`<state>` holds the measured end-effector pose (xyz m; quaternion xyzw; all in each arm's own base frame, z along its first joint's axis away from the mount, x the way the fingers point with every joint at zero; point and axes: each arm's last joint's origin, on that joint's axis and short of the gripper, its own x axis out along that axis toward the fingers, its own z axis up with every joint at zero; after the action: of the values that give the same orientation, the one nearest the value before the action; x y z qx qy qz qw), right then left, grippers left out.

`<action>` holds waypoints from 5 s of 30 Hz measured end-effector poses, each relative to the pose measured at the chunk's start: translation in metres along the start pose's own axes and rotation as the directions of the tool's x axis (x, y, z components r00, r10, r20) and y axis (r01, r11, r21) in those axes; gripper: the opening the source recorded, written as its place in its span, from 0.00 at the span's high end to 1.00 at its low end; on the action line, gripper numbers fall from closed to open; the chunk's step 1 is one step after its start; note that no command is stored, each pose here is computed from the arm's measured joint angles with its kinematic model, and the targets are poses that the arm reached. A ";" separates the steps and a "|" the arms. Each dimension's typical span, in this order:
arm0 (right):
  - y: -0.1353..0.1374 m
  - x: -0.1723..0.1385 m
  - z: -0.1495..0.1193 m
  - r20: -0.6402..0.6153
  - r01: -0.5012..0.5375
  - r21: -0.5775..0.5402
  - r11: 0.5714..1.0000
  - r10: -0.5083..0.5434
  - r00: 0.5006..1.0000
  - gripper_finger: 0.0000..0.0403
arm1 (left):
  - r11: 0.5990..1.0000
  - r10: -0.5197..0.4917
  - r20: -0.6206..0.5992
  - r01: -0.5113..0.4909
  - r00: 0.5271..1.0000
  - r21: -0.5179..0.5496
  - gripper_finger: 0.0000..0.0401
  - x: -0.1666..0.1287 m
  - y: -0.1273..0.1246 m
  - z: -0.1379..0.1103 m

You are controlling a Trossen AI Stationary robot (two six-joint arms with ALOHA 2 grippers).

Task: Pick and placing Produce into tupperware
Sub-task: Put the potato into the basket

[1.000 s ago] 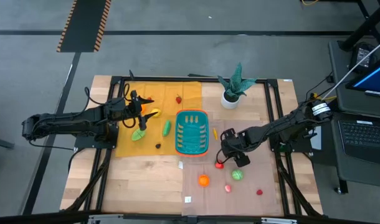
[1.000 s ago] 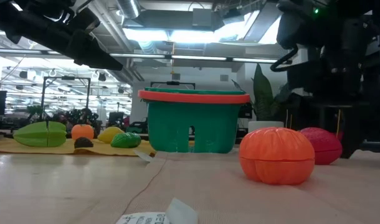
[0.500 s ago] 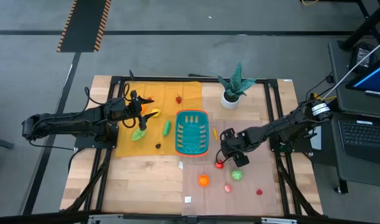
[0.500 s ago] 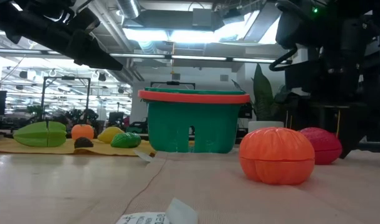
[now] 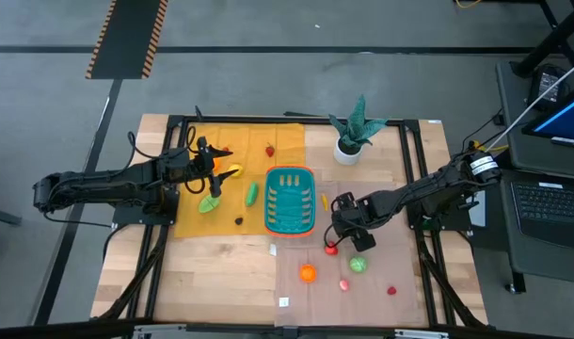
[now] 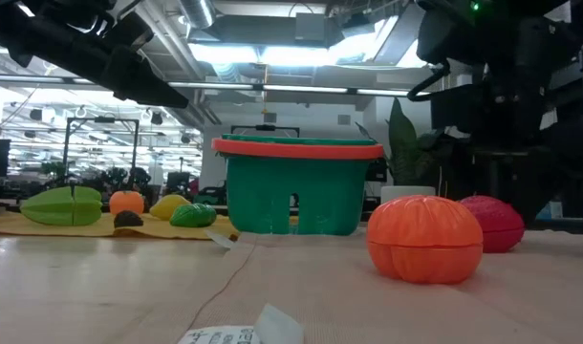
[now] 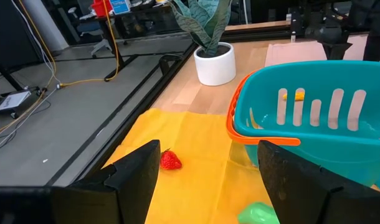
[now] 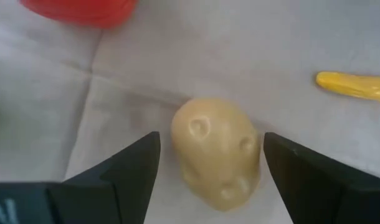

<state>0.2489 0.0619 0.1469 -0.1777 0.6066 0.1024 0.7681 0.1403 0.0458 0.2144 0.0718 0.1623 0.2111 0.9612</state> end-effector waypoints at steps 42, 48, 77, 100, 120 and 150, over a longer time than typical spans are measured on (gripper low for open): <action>-0.013 0.000 0.001 0.015 0.022 0.202 0.979 -0.025 1.000 0.54 | 1.000 0.000 0.000 0.000 1.000 0.000 0.35 0.000 0.000 0.000; -0.017 -0.016 0.011 -0.010 0.023 0.249 0.968 -0.021 1.000 0.54 | 1.000 0.000 0.000 0.000 1.000 0.000 0.35 0.000 0.000 0.000; -0.031 -0.097 -0.056 0.616 0.038 0.563 0.826 -0.450 0.647 0.51 | 1.000 0.000 0.000 0.000 1.000 -0.026 0.35 0.000 0.000 0.000; -0.025 -0.074 -0.064 0.778 0.029 0.491 0.871 -0.453 0.435 0.54 | 0.999 -0.001 0.001 0.001 1.000 -0.054 0.35 0.000 0.000 0.000; -0.058 -0.055 -0.037 0.682 0.103 0.584 0.805 -0.556 0.475 0.54 | 0.999 -0.001 0.000 0.001 1.000 -0.051 0.35 0.000 0.000 0.000; -0.137 -0.047 0.054 0.706 0.097 0.407 0.908 -0.380 0.598 0.54 | 1.000 -0.013 -0.080 0.012 0.997 -0.023 0.35 0.000 -0.001 -0.008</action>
<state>0.3370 -0.0393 0.2235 -0.0676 0.1972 -0.0387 0.9773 0.1379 0.0451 0.2068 0.0513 0.1987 0.2096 0.9560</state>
